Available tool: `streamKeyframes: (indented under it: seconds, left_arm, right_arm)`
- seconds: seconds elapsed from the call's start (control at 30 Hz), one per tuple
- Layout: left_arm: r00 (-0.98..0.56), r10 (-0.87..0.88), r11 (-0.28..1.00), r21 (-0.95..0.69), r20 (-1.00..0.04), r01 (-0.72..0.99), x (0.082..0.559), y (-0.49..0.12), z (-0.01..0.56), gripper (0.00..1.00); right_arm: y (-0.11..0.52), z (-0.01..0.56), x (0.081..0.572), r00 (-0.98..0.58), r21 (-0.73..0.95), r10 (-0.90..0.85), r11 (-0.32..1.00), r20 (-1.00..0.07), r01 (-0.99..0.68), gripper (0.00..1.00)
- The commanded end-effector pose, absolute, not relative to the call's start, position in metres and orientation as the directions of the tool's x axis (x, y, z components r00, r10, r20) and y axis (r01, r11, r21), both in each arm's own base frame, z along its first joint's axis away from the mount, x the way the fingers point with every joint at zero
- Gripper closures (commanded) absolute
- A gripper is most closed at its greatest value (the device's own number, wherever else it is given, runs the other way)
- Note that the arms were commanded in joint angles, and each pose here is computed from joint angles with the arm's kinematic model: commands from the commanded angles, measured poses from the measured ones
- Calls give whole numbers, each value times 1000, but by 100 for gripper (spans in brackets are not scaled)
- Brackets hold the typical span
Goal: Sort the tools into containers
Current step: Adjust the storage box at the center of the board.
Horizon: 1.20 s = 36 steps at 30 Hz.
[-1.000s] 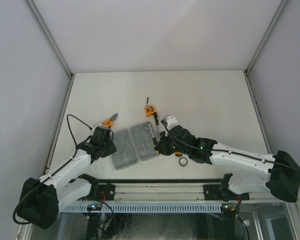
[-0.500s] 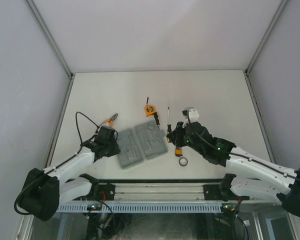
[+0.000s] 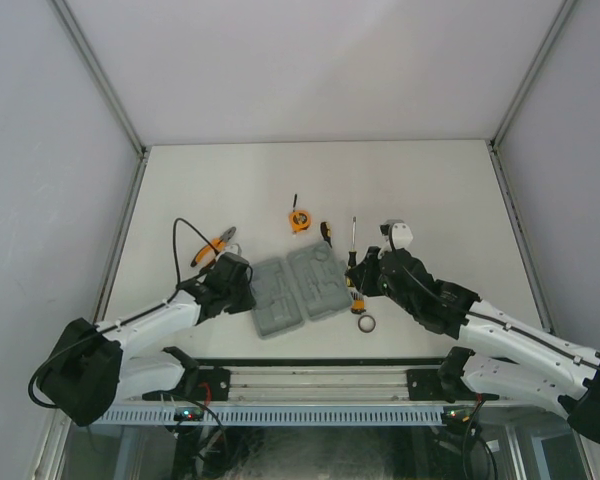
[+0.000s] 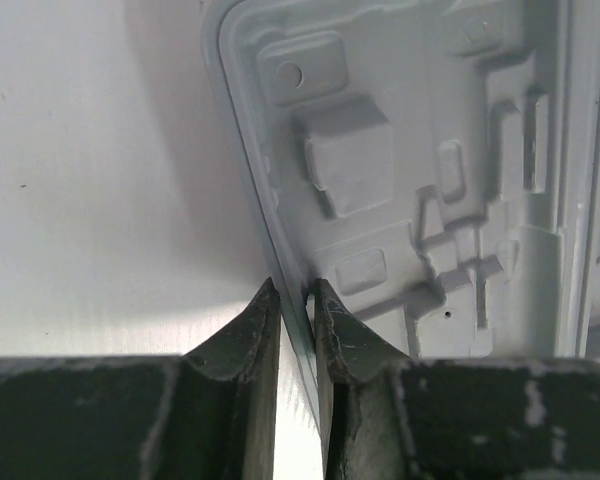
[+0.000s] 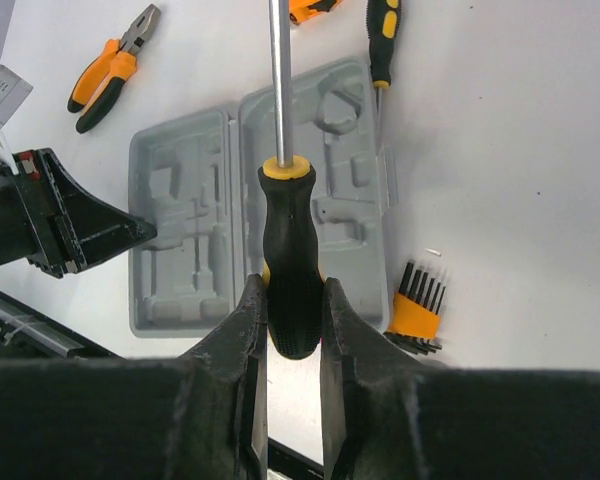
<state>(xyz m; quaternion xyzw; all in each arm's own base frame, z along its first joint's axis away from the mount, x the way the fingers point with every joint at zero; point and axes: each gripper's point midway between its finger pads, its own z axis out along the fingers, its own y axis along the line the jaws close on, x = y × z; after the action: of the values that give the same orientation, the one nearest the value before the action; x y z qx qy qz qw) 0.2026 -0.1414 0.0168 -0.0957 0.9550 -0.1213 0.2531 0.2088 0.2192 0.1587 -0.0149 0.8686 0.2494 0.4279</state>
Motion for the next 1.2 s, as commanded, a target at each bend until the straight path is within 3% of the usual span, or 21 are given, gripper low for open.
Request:
streamKeyframes:
  seconds: [0.0,0.27,0.7,1.0,1.17]
  left_arm:
    - [-854,-226,953,-286,-469,-96,203,-148,23,80]
    - [-840,-245,960,-241,-484,-141,191,-126,20,85]
    - [-723,-473,880,-305,-503,-364,193,-75,31,98]
    - [-714,-526,815,-514,-462,-267,209,-113,72,100]
    - [-703,-537,798,-549,-465,-247,219,-120,109,100]
  right_arm:
    - [221,174,214,-606,460,244,857,-757,-230,100]
    - [227,171,214,-619,470,243,851,-747,-233,100]
    - [233,167,213,-635,474,231,846,-737,-243,100]
    - [235,165,211,-644,480,230,844,-729,-242,100]
    - [232,167,210,-639,481,238,845,-731,-235,100]
